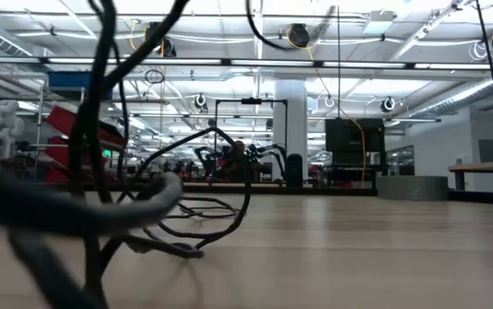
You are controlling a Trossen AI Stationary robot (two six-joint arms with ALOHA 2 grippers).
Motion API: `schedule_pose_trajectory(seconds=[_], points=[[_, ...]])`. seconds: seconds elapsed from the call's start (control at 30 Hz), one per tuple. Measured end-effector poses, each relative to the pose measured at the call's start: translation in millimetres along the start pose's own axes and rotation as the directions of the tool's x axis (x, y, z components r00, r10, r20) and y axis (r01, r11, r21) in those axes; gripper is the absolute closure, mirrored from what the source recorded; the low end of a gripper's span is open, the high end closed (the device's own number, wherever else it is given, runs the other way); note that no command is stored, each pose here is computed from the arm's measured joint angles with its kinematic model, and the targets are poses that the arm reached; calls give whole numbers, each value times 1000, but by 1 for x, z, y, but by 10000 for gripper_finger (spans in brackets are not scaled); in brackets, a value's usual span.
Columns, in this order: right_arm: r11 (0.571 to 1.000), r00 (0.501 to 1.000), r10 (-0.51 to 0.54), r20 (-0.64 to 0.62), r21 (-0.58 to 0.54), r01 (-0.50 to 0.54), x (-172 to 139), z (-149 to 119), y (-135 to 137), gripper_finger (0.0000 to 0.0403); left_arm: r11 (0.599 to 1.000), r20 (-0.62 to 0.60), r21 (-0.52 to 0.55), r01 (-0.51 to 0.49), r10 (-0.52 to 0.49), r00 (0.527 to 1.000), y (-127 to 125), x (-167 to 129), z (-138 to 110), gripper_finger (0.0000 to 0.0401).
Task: Coil cords
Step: Uncoil the black wire from the spool
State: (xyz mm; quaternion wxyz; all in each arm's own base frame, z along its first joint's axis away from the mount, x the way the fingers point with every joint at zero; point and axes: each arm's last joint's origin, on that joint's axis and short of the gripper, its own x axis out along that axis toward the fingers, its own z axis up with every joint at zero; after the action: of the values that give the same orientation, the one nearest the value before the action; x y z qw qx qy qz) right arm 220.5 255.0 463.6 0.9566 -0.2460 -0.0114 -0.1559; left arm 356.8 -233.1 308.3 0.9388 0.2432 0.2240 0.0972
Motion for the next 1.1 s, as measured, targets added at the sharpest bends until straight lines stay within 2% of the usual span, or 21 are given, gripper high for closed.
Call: schedule_pose_trajectory(seconds=[0.1, 0.2, 0.3, 0.5, 0.7, 0.83, 0.93, 1.1], points=[[999, 998, 28, 49, 17, -29, -8, 6, 0, 403, 998, -77, -28, 63, -65, 995, 8, 11, -10, 391], [998, 993, 61, 105, 23, -63, -15, 12, 0, 403, 998, -150, -49, 50, -56, 987, 15, 18, -18, 391], [995, 986, 93, 135, 30, -98, -24, 15, 2, 403, 997, -207, -70, 15, -30, 978, 22, 22, -25, 391], [982, 976, 180, 125, 38, -186, -41, 12, 13, 403, 992, -282, -58, -115, 95, 955, 32, 18, -35, 391], [961, 963, 263, 67, 74, -267, -52, 1, 26, 403, 973, -295, -96, -211, 174, 939, 51, -7, -33, 391], [953, 958, 286, 24, 92, -287, -53, -7, 31, 403, 965, -282, -107, -239, 201, 938, 55, -24, -31, 391], [956, 960, 279, -16, 93, -277, -53, -14, 33, 403, 967, -247, -119, -223, 189, 950, 54, -40, -26, 391], [980, 974, 196, -112, 66, -190, -53, -29, 33, 403, 979, -162, -150, -139, 114, 980, 45, -77, -17, 391]])
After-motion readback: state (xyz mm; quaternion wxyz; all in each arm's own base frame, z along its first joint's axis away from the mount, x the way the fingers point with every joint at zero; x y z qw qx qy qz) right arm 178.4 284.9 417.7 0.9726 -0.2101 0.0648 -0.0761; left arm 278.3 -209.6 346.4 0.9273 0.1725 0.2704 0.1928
